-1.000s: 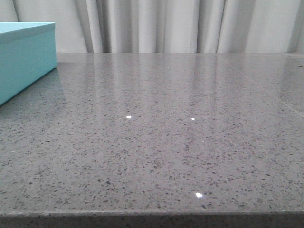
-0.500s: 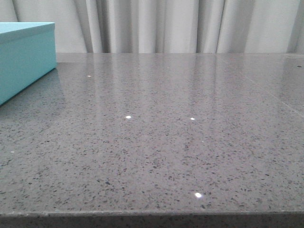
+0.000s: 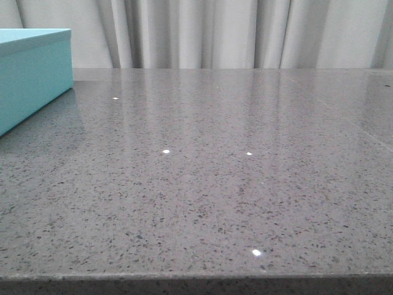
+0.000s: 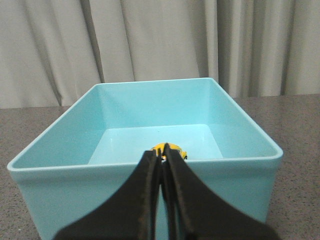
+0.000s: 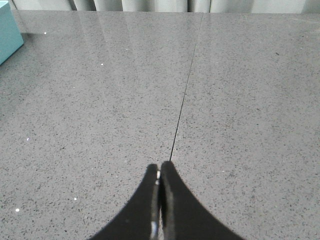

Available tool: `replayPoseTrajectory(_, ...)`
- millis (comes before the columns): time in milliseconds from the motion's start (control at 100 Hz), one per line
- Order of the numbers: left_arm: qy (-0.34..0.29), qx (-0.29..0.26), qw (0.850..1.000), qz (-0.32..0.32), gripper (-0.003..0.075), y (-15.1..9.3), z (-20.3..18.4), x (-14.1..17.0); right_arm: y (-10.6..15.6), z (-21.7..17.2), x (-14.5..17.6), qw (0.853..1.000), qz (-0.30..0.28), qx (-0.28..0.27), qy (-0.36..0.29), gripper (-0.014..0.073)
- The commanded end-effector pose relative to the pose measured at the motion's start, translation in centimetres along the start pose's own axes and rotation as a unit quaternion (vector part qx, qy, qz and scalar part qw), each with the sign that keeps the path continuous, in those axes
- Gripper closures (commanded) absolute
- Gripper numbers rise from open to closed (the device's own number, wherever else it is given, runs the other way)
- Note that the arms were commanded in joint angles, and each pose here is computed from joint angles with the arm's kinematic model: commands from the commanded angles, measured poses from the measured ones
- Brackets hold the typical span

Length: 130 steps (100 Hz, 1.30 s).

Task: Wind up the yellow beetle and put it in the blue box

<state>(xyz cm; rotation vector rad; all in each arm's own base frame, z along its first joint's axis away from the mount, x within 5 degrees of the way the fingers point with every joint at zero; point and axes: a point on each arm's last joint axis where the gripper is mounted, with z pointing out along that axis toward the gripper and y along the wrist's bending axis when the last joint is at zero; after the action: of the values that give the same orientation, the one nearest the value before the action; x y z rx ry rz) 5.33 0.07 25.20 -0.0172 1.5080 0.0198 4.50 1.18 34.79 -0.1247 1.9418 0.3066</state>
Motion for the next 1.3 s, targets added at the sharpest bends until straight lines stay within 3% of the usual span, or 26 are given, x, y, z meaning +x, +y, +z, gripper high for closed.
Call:
replayPoseTrajectory(0,-0.067,-0.008,0.998,-0.007,0.0738,0.2,-0.2,-0.4,0.1,-0.2,-1.2,0.999,-0.009,-0.003,-0.041,0.0663)
replayPoseTrajectory(300,-0.019,-0.008,1.000,-0.017,0.0738,0.1,-0.2,4.5,0.1,-0.2,-1.2,0.999,-0.009,-0.002,-0.040,0.0663)
replayPoseTrajectory(1290,-0.016,-0.008,1.000,-0.015,0.0739,0.1,-0.2,4.5,0.1,-0.2,-1.2,0.999,-0.009,-0.002,-0.040,0.0663)
